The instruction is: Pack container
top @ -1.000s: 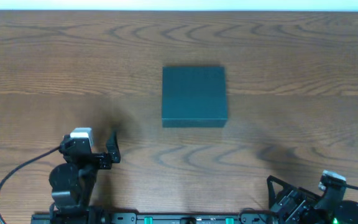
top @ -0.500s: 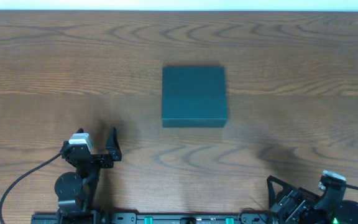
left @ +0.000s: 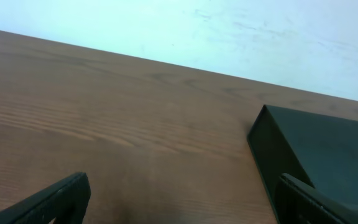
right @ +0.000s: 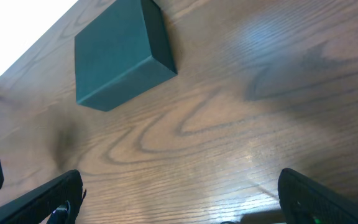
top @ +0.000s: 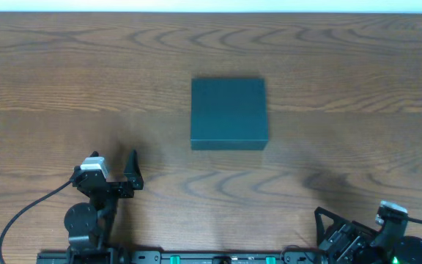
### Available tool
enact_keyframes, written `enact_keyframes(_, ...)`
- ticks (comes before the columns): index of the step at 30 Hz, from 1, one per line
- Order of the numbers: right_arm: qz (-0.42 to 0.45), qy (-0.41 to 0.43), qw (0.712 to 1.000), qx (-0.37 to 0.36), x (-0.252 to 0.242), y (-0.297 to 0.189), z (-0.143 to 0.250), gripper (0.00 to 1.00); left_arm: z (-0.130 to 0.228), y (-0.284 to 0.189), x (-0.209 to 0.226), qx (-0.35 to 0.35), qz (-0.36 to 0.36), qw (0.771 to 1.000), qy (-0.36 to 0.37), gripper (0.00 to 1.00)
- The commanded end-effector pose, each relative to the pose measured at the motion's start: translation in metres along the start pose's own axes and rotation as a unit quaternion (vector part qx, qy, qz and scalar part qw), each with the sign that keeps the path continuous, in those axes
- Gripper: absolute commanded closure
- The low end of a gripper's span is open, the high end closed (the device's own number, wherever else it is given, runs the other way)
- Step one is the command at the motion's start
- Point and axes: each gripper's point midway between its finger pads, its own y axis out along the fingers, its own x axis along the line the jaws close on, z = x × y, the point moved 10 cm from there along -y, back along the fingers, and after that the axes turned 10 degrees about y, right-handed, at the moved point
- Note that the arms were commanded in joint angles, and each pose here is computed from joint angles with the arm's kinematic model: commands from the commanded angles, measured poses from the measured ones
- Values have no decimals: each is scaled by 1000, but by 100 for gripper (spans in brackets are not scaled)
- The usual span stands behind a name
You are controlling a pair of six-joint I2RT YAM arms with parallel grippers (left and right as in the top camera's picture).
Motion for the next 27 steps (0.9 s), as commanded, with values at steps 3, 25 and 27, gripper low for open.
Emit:
enact_keyframes(3, -1, 4, 1000, -2, 0, -1, 1, 1, 11, 3, 2, 13, -7, 1000, -3, 5)
enact_keyframes(25, -9, -70, 978, -198, -28, 82, -16, 1, 11, 3, 2, 13, -7, 1000, -3, 5)
enact_keyframes(27, 1, -83, 978, -189, -34, 100, -13, 1, 11, 3, 2, 13, -7, 1000, -3, 5)
